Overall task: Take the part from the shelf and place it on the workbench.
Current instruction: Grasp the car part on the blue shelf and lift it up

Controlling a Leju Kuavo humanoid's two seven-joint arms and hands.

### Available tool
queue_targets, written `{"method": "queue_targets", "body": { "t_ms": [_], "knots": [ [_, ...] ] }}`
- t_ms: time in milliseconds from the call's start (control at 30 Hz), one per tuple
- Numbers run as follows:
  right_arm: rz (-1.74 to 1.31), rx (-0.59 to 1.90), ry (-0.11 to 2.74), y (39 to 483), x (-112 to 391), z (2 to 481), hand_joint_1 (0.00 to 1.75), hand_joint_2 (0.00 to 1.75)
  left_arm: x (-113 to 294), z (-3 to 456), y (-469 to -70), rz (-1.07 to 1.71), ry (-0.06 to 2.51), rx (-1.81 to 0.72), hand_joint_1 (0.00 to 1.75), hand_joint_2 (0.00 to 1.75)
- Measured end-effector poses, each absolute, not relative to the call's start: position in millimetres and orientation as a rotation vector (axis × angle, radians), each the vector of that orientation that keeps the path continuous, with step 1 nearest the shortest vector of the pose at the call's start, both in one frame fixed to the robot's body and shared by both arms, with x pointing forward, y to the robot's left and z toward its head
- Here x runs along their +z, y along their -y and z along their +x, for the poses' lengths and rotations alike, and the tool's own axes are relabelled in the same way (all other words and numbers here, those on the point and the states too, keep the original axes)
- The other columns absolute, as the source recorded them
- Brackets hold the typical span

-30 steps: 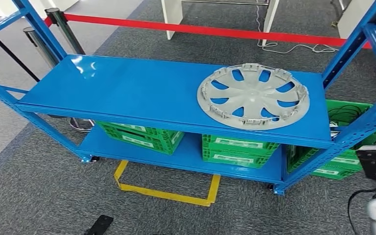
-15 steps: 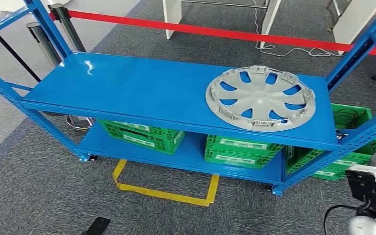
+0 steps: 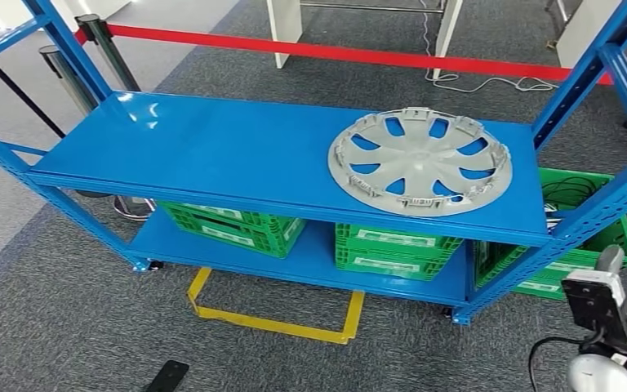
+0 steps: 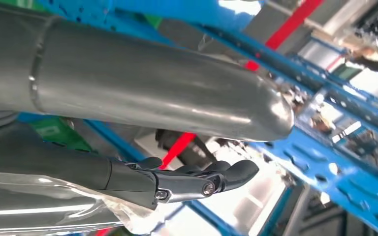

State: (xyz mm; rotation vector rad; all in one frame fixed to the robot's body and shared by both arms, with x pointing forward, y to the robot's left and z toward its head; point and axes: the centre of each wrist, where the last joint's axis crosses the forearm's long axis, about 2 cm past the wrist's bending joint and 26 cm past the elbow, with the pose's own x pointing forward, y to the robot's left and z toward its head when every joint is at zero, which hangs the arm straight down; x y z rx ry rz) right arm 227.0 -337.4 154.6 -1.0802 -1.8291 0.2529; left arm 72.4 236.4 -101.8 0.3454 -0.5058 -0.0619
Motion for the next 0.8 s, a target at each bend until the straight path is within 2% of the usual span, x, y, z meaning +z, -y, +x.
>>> {"method": "queue_targets", "body": {
  "t_ms": [167, 433, 800],
  "knots": [
    [-1.005, 0.333, 1.798, 359, 154, 256, 0.00, 0.00, -101, 80, -237, 0.335, 0.512, -0.088, 0.00, 0.00],
    [-1.061, 0.474, 1.708, 412, 163, 295, 0.00, 0.00, -100, 86, -239, 0.329, 0.519, -0.104, 0.00, 0.00],
    [-1.054, 0.553, 1.695, 408, 167, 307, 0.00, 0.00, -99, 89, -236, 0.319, 0.518, -0.112, 0.00, 0.00]
  ]
}}
